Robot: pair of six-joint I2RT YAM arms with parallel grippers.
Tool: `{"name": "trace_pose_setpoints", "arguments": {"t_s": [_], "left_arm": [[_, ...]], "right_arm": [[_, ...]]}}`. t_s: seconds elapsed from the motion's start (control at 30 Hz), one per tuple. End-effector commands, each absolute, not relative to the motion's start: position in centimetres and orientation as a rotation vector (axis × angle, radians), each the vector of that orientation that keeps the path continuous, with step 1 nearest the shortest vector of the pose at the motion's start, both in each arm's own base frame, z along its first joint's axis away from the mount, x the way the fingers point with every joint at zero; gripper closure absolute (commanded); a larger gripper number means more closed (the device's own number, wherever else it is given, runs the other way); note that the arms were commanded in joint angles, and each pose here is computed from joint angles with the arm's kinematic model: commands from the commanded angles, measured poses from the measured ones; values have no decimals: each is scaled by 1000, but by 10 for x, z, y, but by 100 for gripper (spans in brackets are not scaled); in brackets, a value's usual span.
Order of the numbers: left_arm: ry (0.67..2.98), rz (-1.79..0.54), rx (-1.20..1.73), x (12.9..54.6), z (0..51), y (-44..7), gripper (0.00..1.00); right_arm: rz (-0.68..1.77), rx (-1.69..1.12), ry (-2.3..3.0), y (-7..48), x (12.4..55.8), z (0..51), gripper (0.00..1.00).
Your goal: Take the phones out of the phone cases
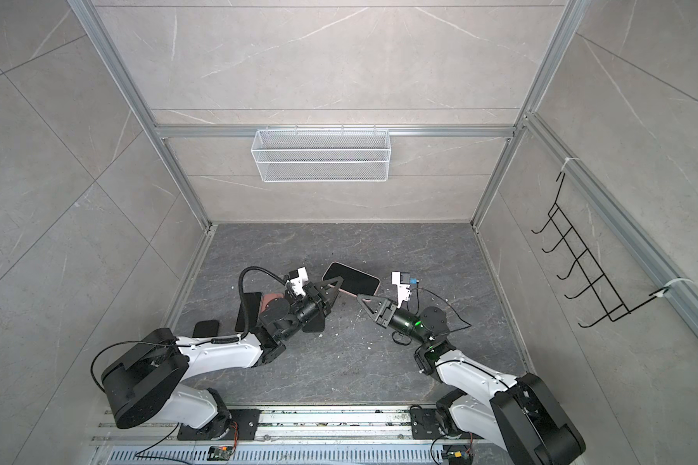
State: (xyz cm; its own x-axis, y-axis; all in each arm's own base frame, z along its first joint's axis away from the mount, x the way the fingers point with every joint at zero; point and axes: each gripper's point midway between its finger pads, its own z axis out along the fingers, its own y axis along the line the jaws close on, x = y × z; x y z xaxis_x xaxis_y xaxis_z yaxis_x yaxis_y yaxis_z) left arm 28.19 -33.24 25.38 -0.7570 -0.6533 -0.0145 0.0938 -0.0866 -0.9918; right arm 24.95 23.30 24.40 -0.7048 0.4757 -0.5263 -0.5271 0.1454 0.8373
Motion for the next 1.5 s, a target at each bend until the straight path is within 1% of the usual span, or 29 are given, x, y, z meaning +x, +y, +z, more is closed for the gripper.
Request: {"name": "trace_pose_setpoints", "arguments": {"t_s": [0.0,0.03,0.13,0.23,0.33,0.47,0.63,0.7,0.83,1.0,1.13,1.17,1.3,1.37,1.47], "left_arm": [[1494,-2009,-517,276,307,-329,100],[1500,-2012,-518,276,307,-330,100],[1518,-2031,-544,277,308,-333,100],[1569,-2054,-576,276,308,-338,100],[1639,-2023,-618,275,304,-336,100],[1642,-2005,-623,277,316,-327,100],[1612,-2031,-606,278,335,-329,100],[1602,-2046,-599,280,341,-330,100],[1544,-2085,-584,284,360,-323,100],[1498,-2095,-581,286,371,-315,100],[1471,-2102,-590,288,372,-307,100],[1466,-2097,-594,289,372,-304,100],[1434,-2091,-596,291,375,-294,100],[1418,-2092,-596,292,379,-289,100],[1400,-2126,-598,292,384,-290,100]], "right_arm": [[1667,-59,1629,233,252,248,86],[1666,-65,1635,233,252,245,89],[1635,-75,1670,233,252,233,93],[1535,-147,1709,232,249,215,94],[1387,-227,1727,225,245,194,94],[1215,-316,1755,220,247,174,96],[1047,-284,1737,206,263,164,97],[1030,-273,1709,203,266,163,97],[1013,-241,1687,200,271,156,92],[1043,-217,1657,201,273,152,86],[1053,-192,1653,200,275,149,77],[1050,-189,1660,200,276,147,73],[1031,-169,1677,197,278,143,65],[1017,-151,1690,195,281,141,66],[1015,-137,1706,196,284,139,73]]}}
